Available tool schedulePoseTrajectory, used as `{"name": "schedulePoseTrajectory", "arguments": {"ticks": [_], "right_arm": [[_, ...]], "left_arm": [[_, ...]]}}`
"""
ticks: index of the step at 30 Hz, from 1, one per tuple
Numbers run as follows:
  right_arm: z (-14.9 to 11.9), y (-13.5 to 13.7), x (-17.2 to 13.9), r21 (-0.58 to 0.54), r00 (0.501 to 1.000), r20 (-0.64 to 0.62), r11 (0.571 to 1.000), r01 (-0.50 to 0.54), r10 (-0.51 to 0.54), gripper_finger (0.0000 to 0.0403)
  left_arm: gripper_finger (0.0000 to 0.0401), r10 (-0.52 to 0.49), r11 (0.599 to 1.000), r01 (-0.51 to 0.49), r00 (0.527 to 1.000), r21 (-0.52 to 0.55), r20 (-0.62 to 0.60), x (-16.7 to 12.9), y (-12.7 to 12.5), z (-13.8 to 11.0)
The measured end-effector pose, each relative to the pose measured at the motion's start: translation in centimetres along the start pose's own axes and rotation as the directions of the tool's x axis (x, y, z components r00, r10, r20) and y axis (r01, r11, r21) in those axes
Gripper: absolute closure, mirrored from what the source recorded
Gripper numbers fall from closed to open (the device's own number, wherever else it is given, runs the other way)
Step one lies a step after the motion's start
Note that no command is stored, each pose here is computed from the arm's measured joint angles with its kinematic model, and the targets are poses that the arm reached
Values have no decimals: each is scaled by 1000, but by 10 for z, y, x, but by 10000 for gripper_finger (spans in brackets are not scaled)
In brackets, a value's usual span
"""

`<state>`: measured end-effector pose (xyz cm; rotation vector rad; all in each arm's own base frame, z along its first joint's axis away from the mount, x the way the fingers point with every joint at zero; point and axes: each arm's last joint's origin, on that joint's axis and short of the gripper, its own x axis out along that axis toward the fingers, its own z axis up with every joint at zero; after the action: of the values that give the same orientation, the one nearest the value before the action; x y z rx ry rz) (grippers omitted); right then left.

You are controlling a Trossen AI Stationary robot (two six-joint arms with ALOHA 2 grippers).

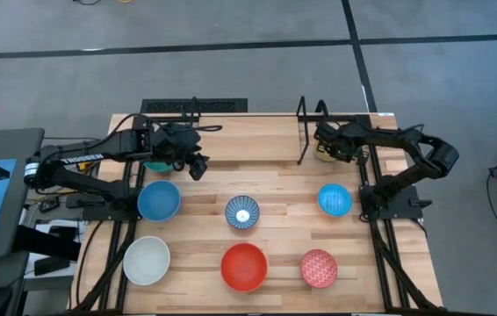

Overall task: Place and stack bowls onto a shelf
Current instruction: Put the yellow patterned bowl on the shelf

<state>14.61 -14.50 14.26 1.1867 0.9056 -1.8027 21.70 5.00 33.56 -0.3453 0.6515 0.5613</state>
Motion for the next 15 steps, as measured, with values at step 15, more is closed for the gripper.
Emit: {"name": "schedulePoseTrajectory", "arguments": {"ticks": [15], "right_arm": [[-12, -41, -45, -96, 991, 122, 995, -41, 52, 359]], "left_arm": [[215, 3, 998, -3, 1000, -63, -5, 6, -3, 0]]}}
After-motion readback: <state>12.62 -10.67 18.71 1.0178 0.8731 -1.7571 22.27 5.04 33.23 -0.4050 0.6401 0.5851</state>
